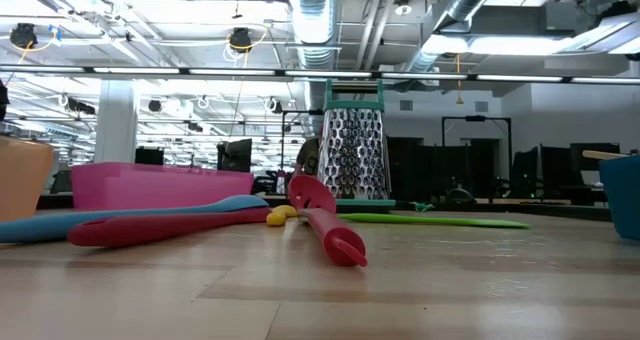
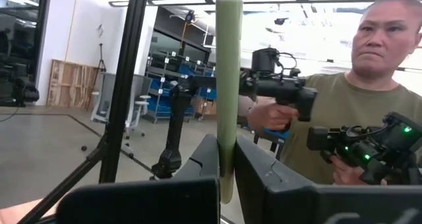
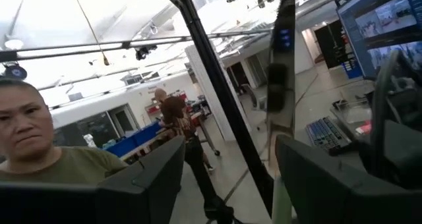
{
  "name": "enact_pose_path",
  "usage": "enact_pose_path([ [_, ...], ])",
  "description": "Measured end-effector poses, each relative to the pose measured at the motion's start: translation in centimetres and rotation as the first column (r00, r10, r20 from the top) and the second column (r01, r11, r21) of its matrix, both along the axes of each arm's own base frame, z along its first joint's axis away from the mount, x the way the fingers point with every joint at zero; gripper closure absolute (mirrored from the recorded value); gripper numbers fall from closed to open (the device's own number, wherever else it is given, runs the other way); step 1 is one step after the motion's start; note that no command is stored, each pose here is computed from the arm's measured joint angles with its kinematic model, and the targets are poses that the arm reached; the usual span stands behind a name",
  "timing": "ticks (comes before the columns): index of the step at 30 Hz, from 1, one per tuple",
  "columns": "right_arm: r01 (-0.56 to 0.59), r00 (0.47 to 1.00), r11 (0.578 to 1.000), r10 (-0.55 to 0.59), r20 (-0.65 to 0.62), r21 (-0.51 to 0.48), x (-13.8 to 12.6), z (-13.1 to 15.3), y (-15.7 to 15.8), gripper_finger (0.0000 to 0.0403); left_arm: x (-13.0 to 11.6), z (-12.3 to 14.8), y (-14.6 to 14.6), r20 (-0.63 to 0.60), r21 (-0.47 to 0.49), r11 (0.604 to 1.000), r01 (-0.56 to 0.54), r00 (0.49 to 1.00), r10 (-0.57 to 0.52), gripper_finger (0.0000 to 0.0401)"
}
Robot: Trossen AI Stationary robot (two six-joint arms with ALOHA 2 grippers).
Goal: Pick & Place Kitchen Items
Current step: Put the green table knife into the orange bin
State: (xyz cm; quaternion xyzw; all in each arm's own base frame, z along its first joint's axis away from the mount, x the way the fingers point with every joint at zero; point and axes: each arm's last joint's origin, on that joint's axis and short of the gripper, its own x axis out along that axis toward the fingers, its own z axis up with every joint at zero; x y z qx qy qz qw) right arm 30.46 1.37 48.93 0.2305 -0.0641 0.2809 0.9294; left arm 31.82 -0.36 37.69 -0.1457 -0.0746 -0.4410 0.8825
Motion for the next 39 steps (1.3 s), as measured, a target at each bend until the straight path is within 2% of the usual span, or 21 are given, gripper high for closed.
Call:
enact_pose_path([
  [3,0.024,0.999,1.000,-0.025,-0.041,-0.012,-1.3,0.3,0.0,0.0178,-0.7,0.5,0.0,-0.028,-0.002,1.000,-0.001,1.000,0.001,0.0399],
  [6,0.033,0.995,0.999,-0.035,-0.090,-0.022,-2.6,0.5,0.0,0.0185,-1.7,0.6,0.1,-0.145,-0.003,1.000,-0.026,0.989,0.025,0.0400],
  [10,0.059,0.984,0.998,-0.064,-0.163,-0.034,-4.2,0.4,0.4,0.0196,-3.8,-0.1,0.3,-0.367,0.050,0.989,-0.138,0.918,0.147,0.0400],
  [12,0.064,0.979,0.997,-0.073,-0.193,-0.050,-4.8,0.3,0.8,0.0202,-5.3,-0.4,0.4,-0.458,0.100,0.970,-0.220,0.856,0.241,0.0400],
  [15,0.056,0.969,0.996,-0.070,-0.239,-0.065,-5.3,0.0,1.4,0.0210,-7.5,-0.8,0.3,-0.573,0.172,0.930,-0.324,0.736,0.362,0.0400],
  [19,0.029,0.951,0.997,-0.050,-0.305,-0.074,-5.5,-0.6,2.0,0.0221,-10.6,-0.6,-0.3,-0.638,0.250,0.860,-0.446,0.592,0.492,0.0400],
  [22,0.028,0.927,0.996,-0.057,-0.369,-0.084,-5.6,-1.3,2.3,0.0229,-12.6,-0.7,-1.0,-0.685,0.294,0.811,-0.506,0.480,0.548,0.0400],
  [27,0.054,0.866,0.989,-0.114,-0.487,-0.136,-5.4,-2.8,2.6,0.0243,-15.4,-1.2,-2.3,-0.773,0.329,0.759,-0.562,0.301,0.558,0.0400],
  [32,0.024,0.848,0.983,-0.116,-0.517,-0.181,-5.1,-3.6,3.1,0.0256,-17.1,-2.3,-3.3,-0.829,0.390,0.713,-0.582,0.116,0.548,0.0400],
  [33,0.021,0.845,0.983,-0.115,-0.522,-0.182,-4.9,-3.7,3.2,0.0259,-17.3,-2.6,-3.6,-0.838,0.400,0.710,-0.580,0.082,0.540,0.0400],
  [39,0.049,0.813,0.976,-0.162,-0.559,-0.212,-4.4,-4.4,3.5,0.0275,-17.9,-5.4,-5.3,-0.889,0.402,0.727,-0.556,-0.047,0.456,0.0400],
])
